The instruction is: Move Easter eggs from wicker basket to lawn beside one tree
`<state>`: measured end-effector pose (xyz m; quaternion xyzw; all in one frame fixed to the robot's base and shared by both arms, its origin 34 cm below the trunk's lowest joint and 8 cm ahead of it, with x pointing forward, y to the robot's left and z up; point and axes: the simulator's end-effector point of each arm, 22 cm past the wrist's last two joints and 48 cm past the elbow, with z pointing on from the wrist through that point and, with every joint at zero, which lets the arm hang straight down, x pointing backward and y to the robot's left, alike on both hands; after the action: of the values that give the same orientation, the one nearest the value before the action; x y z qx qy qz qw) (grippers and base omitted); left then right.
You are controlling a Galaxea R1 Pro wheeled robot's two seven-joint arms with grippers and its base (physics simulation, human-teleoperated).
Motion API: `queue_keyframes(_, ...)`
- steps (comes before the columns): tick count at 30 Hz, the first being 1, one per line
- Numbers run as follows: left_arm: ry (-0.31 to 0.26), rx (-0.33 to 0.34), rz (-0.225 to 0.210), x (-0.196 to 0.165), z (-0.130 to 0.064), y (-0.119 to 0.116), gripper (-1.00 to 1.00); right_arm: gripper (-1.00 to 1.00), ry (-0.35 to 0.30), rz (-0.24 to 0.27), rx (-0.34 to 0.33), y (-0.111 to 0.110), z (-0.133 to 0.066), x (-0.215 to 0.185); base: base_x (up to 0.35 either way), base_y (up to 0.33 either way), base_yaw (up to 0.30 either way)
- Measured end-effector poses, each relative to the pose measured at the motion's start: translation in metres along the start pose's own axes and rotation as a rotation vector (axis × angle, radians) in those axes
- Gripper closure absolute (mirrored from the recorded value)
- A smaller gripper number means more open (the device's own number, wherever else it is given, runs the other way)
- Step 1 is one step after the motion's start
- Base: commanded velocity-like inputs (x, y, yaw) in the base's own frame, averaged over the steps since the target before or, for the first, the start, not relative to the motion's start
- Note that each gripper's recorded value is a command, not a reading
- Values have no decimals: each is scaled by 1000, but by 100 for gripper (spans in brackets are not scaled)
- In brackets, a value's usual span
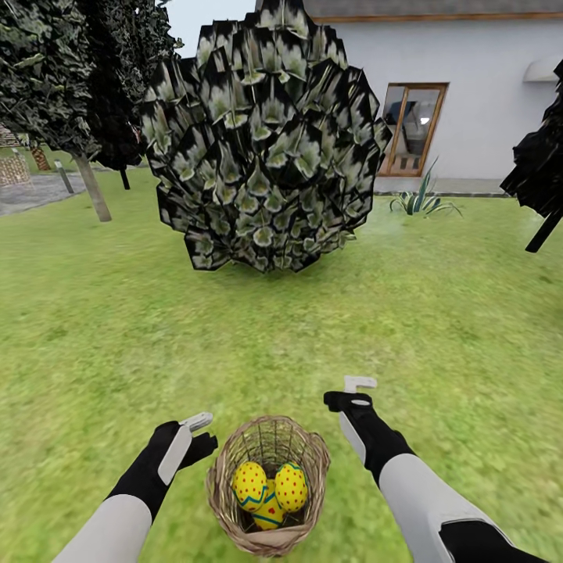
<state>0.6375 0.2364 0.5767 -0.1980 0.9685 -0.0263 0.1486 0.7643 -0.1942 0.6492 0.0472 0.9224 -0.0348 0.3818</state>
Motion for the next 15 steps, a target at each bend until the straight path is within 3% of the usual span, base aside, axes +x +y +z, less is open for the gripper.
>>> queue_keyframes(15,-1,-1,-5,10,26,5,-100,-100,8,13,-7,2,18,24,0,0,0)
